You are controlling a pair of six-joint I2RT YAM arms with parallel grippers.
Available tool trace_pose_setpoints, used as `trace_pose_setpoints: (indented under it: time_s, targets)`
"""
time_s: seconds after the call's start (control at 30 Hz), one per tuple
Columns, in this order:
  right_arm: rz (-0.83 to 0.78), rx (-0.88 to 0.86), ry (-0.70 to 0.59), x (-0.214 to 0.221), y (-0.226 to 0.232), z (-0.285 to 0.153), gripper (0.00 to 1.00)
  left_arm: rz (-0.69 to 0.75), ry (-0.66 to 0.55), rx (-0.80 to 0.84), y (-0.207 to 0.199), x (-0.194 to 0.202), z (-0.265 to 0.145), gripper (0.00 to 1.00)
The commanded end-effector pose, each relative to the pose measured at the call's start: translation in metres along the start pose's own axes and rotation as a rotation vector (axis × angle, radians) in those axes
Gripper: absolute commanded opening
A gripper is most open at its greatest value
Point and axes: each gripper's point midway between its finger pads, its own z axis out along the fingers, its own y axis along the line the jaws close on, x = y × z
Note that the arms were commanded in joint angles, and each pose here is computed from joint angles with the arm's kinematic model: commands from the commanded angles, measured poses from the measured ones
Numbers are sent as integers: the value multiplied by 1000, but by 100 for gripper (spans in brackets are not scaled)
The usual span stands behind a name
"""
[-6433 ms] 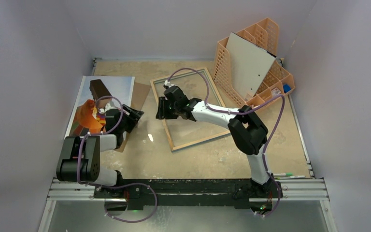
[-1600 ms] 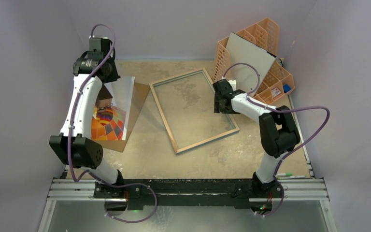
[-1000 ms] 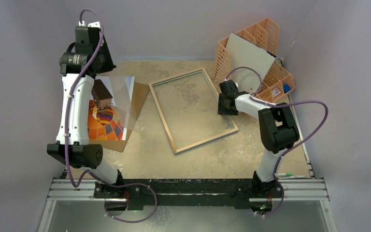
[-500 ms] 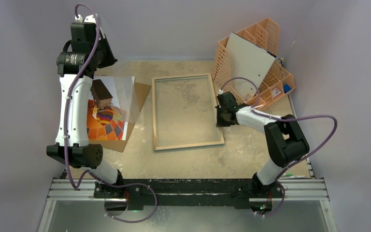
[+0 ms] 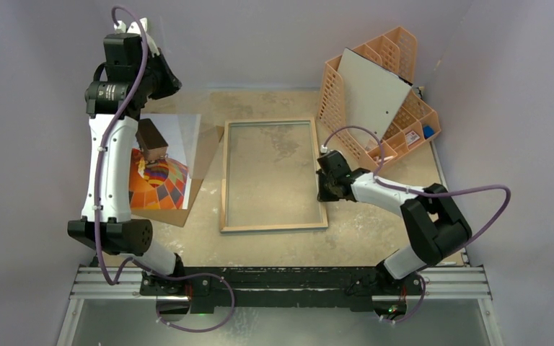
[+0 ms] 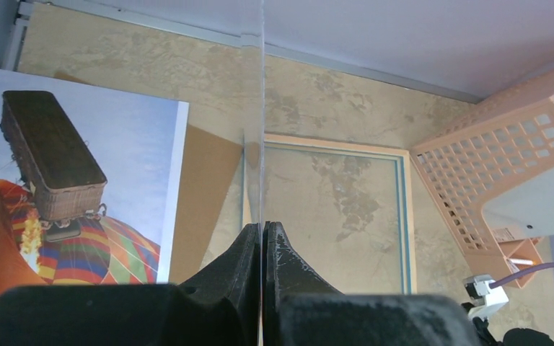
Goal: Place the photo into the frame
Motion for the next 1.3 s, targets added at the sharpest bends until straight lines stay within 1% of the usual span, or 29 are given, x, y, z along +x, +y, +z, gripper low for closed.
trace_pose_setpoints:
  time_s: [0.0, 0.03, 0.07, 0.13, 0.17, 0.2, 0.23, 0.33, 0.4, 0.5, 0.6, 0.67, 0.77, 0.87, 0.93, 1.03, 1.1, 1.17, 1.27]
  targets:
    - [-41, -57, 56, 23, 4, -12, 4, -9, -113, 128, -25, -25, -26, 0]
    - [-45, -73, 57, 23, 6, -13, 7, -10, -107, 153, -29, -24, -27, 0]
    - [-42, -96, 53, 21, 11, -16, 13, -9, -104, 178, -33, -23, -28, 0]
    - [4, -133, 69, 19, 21, -24, 40, -10, -93, 230, -41, -20, -29, 0]
    - [50, -134, 73, 16, 22, -29, 51, -10, -89, 257, -46, -19, -30, 0]
    - [85, -141, 44, 4, 25, -37, 58, -6, -87, 281, -50, -18, -31, 0]
    - [114, -153, 11, -8, 28, -45, 63, -2, -83, 305, -54, -16, -32, 0]
    - [203, -182, -117, -53, 31, -73, 73, 15, -97, 394, -68, -18, -40, 0]
    - [225, -238, -245, -93, 38, -99, 78, 28, -108, 461, -78, -19, -48, 0]
    - [197, -424, -495, -157, 62, -161, 87, 47, -122, 600, -101, -22, -65, 0]
    - [154, -614, -736, -211, 85, -243, 98, 74, -149, 761, -125, -28, -92, 0]
    - [144, -695, -859, -237, 96, -290, 99, 91, -182, 882, -142, -34, -120, 0]
    - [159, -793, -1000, -264, 104, -348, 99, 77, -248, 1027, -162, -48, -163, 0]
    - [218, -844, -1107, -281, 102, -394, 99, 69, -283, 1129, -174, -57, -194, 0]
    - [272, -870, -1173, -285, 96, -419, 99, 59, -284, 1172, -178, -59, -207, 0]
    - [316, -908, -1260, -283, 87, -446, 99, 73, -320, 1245, -185, -63, -230, 0]
    - [324, -910, -1285, -282, 84, -454, 99, 81, -335, 1286, -187, -63, -245, 0]
    - [240, -925, -1301, -281, 91, -467, 99, 100, -343, 1319, -190, -63, -256, 0]
    - [98, -972, -1265, -276, 108, -472, 99, 116, -334, 1337, -191, -61, -261, 0]
